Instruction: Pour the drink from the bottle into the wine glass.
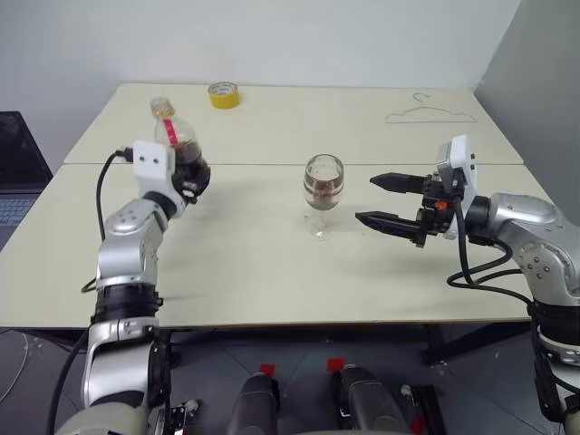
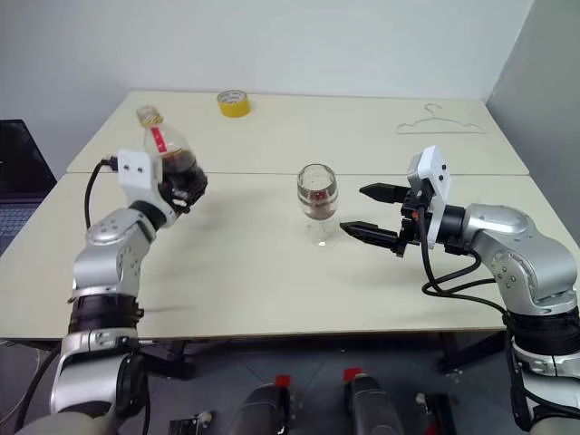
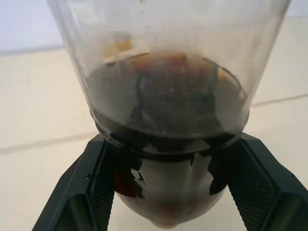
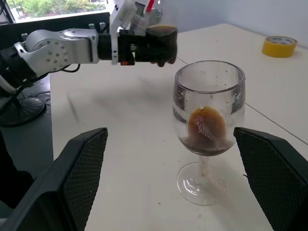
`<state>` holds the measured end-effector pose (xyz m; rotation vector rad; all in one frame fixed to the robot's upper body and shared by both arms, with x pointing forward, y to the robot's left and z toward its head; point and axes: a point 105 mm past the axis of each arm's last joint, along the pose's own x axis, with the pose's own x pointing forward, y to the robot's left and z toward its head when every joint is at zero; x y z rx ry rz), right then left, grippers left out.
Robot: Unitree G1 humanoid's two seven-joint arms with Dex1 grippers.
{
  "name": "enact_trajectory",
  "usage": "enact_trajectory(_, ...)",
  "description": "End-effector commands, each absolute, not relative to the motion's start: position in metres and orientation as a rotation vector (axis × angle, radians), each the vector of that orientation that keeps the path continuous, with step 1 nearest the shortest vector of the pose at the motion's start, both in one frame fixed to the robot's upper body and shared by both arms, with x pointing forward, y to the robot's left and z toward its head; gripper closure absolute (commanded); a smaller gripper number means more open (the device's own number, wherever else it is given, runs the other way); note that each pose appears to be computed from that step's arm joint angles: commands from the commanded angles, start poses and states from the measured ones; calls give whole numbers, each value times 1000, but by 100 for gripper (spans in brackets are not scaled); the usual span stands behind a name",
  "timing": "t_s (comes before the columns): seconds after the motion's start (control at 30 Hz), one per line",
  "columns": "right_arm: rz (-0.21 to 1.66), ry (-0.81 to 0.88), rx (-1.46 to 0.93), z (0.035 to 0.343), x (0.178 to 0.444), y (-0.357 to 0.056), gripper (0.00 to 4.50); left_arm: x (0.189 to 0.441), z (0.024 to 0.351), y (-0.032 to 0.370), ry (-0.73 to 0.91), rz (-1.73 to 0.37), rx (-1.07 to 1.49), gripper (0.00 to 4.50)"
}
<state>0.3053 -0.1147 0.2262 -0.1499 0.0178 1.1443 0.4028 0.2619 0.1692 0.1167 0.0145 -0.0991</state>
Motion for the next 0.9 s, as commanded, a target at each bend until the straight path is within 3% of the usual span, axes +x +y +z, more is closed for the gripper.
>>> enact_trajectory(0.03,1176,-35,-180,238,304,-109,0,393,189,269,-81,-41,128,143)
enact_trajectory(0.2,1196,-35,-187,239,306,-106,0,386,158,277,-46,21,69,143)
enact_trajectory(0.53,1199,-33,-196,239,305,-106,0,386,135,275,-14,52,47,143)
enact_trajectory(0.7,1198,-34,-197,239,305,-105,0,385,127,273,10,54,61,3)
enact_trajectory(0.9,1200,-35,-198,239,305,-105,0,383,127,272,12,49,71,3)
